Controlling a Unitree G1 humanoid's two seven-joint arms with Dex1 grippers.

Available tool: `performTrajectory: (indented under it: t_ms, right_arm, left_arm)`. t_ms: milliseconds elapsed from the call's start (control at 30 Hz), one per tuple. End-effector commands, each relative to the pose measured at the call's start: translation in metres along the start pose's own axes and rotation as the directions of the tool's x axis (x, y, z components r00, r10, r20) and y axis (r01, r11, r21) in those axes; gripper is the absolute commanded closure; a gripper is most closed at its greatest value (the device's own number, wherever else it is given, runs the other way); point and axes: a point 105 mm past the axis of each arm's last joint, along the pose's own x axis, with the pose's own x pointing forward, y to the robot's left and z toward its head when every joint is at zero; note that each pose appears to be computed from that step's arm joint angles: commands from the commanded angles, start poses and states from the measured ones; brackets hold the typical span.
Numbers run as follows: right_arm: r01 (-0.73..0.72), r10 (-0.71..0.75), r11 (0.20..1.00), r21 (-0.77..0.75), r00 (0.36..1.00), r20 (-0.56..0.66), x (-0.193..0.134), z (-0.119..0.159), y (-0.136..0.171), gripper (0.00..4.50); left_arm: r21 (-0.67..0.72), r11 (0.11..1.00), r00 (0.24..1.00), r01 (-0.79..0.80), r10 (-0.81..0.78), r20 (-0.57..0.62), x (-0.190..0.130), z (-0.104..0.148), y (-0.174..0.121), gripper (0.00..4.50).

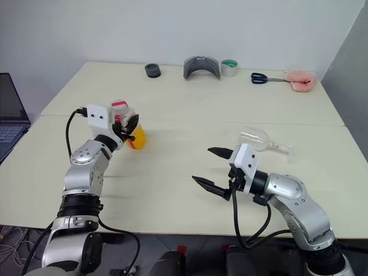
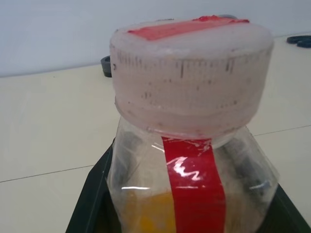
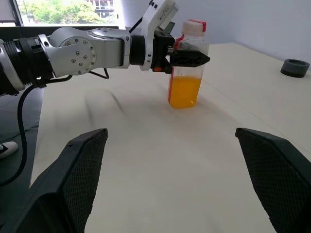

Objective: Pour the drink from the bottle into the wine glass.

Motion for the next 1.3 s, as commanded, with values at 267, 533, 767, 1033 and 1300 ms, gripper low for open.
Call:
performTrajectory:
  t_ms: [267, 533, 767, 1033, 1300]
  right_arm:
    - [0.049, -0.049, 0.998, -0.031, 0.999, 0.019, -0.01, 0.011, -0.007, 0.0]
    - [0.107, -0.107, 0.994, -0.028, 0.994, 0.01, -0.018, 0.01, -0.011, 0.0]
    - [0.146, -0.146, 0.989, -0.02, 0.989, 0.02, -0.022, 0.014, -0.015, 0.0]
    - [0.167, -0.168, 0.986, 0.029, 0.984, 0.059, -0.021, 0.036, -0.015, 0.0]
    - [0.192, -0.197, 0.979, 0.068, 0.978, 0.07, -0.005, 0.053, -0.016, 0.0]
  left_arm:
    - [-0.083, 0.965, 0.967, 0.247, -0.241, 0.083, -0.004, 0.02, -0.049, 2.7]
    - [-0.047, 0.932, 0.931, 0.359, -0.354, 0.095, -0.005, 0.021, -0.076, 2.7]
    - [0.02, 0.878, 0.873, 0.479, -0.479, 0.091, -0.005, 0.02, -0.104, 2.7]
    - [0.068, 0.672, 0.666, 0.737, -0.74, 0.094, -0.009, 0.029, -0.156, 2.71]
    - [0.146, 0.442, 0.433, 0.885, -0.897, 0.088, -0.014, 0.036, -0.187, 2.71]
